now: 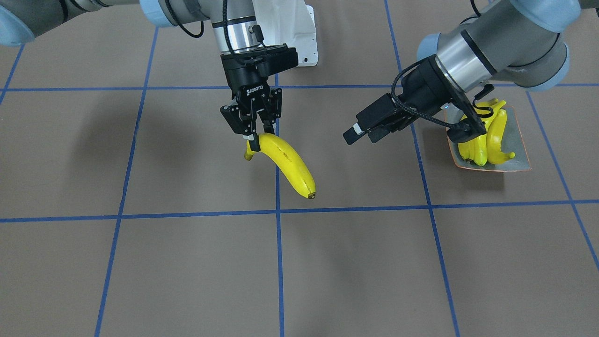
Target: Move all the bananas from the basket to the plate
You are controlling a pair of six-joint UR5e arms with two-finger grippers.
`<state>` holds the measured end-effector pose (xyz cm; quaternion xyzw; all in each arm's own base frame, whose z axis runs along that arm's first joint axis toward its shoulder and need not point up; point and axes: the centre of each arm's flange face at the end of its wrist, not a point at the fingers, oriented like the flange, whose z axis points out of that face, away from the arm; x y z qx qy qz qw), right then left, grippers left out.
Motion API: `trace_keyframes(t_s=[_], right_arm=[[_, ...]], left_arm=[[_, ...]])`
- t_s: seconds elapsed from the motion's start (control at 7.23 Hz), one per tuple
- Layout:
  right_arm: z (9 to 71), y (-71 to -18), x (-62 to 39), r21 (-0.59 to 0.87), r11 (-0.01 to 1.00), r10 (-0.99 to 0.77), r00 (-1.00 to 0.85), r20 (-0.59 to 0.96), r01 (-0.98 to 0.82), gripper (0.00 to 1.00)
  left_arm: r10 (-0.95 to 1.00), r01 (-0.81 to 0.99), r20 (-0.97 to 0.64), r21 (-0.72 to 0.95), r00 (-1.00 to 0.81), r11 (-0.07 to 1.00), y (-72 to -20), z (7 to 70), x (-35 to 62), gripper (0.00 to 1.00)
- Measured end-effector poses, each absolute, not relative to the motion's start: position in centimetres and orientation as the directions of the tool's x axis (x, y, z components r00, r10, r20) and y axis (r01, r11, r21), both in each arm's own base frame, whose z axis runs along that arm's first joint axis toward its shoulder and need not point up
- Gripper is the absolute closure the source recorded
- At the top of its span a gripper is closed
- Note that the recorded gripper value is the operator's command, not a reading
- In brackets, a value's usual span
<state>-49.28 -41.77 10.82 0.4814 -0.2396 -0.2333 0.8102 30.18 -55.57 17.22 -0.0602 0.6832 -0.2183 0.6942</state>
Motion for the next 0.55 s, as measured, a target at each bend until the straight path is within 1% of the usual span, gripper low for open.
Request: trace_keyframes(t_s=[0.28,0.55], right_arm=[[9.6,-39.4,-51.0,0.899,0.406,-0.595,0.795,0.122,0.165,1.0],[7.8,-38.1,-51.1,0.903,0.395,-0.596,0.795,0.114,0.166,1.0]], left_arm=[[-0.418,0.241,-0.907,-0.416,-0.043,0.877,-56.6,16.7,30.9,0.01],[-0.437,0.239,-0.899,-0.433,-0.037,0.869,-56.9,16.7,32.4,0.01]])
